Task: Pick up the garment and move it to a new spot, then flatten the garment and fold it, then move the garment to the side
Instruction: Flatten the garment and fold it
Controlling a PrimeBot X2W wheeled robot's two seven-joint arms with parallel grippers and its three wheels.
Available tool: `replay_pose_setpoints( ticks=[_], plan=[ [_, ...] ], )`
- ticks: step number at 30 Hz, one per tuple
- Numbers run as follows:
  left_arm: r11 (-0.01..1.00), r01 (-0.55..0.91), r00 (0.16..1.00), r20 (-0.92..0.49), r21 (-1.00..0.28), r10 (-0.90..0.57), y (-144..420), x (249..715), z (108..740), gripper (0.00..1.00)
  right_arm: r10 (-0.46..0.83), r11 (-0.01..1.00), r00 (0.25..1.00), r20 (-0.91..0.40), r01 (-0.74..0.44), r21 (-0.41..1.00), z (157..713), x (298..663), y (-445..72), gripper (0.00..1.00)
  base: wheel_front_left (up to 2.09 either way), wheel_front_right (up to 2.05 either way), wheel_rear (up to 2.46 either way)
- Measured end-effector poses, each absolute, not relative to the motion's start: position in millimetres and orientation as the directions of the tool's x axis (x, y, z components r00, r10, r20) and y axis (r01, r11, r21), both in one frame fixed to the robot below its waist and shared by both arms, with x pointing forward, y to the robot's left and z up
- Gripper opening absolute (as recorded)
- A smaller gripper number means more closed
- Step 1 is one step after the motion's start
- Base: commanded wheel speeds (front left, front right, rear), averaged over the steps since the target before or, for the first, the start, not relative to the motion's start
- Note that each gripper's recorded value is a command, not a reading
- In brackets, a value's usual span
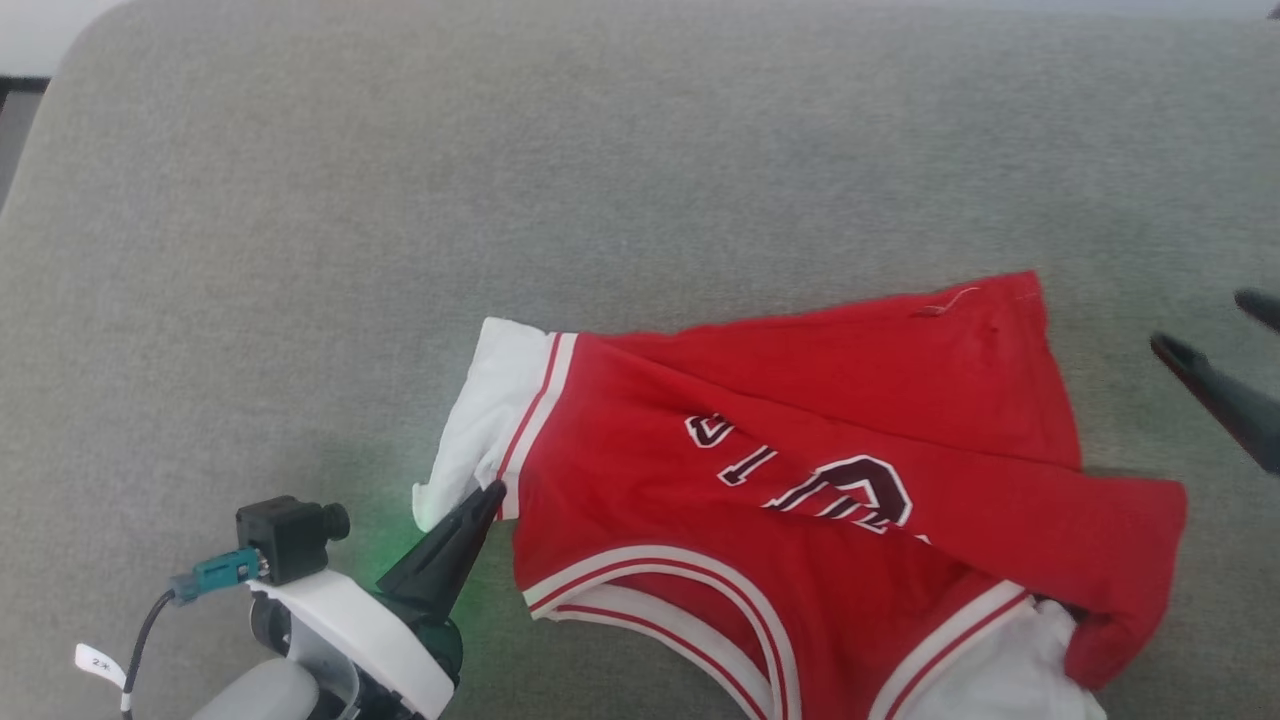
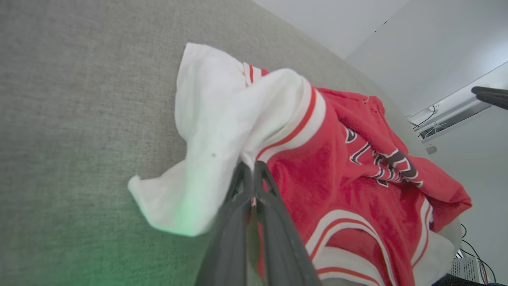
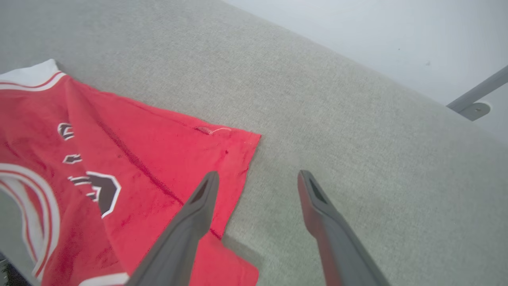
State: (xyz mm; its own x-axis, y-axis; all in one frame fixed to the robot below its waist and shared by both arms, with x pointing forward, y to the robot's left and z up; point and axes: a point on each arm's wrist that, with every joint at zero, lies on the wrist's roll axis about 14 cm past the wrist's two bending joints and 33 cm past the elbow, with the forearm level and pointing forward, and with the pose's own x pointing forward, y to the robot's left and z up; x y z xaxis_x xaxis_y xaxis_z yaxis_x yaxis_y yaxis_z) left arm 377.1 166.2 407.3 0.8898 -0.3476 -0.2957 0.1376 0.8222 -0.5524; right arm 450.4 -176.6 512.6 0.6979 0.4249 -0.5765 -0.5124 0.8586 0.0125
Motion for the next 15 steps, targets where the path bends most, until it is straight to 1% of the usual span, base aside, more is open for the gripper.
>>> replay_pose_setpoints(
  ticks=[3, 7, 10, 13, 15],
  plan=[
    [0.824, 0.123, 0.890, -0.306, -0.552, -0.338, 168.8, 377.0, 403.8, 0.00, 0.425, 0.855, 0.693, -0.582, -0.518, 0.009, 501.2, 471.2, -164.7, 1.00, 0.00, 0.00, 0.00],
    [0.825, 0.107, 0.891, -0.315, -0.555, -0.327, 170.7, 380.1, 399.8, 0.00, 0.429, 0.840, 0.615, -0.662, -0.540, 0.042, 463.0, 485.3, -146.2, 1.00, 0.00, 0.00, 0.00],
    [0.824, 0.101, 0.891, -0.317, -0.558, -0.324, 169.8, 384.0, 397.9, 0.00, 0.390, 0.834, 0.542, -0.744, -0.550, 0.037, 430.3, 491.9, -144.1, 1.00, 0.00, 0.00, 0.00],
    [0.825, 0.094, 0.893, -0.320, -0.557, -0.317, 171.1, 388.1, 396.0, 0.00, 0.338, 0.836, 0.494, -0.801, -0.548, 0.014, 404.5, 501.4, -149.1, 1.00, 0.00, 0.00, 0.00],
    [0.827, 0.083, 0.893, -0.327, -0.556, -0.309, 173.0, 389.0, 393.4, 0.00, 0.327, 0.821, 0.440, -0.837, -0.570, 0.021, 388.3, 498.9, -144.6, 1.00, 0.00, 0.00, 0.00]
  ],
)
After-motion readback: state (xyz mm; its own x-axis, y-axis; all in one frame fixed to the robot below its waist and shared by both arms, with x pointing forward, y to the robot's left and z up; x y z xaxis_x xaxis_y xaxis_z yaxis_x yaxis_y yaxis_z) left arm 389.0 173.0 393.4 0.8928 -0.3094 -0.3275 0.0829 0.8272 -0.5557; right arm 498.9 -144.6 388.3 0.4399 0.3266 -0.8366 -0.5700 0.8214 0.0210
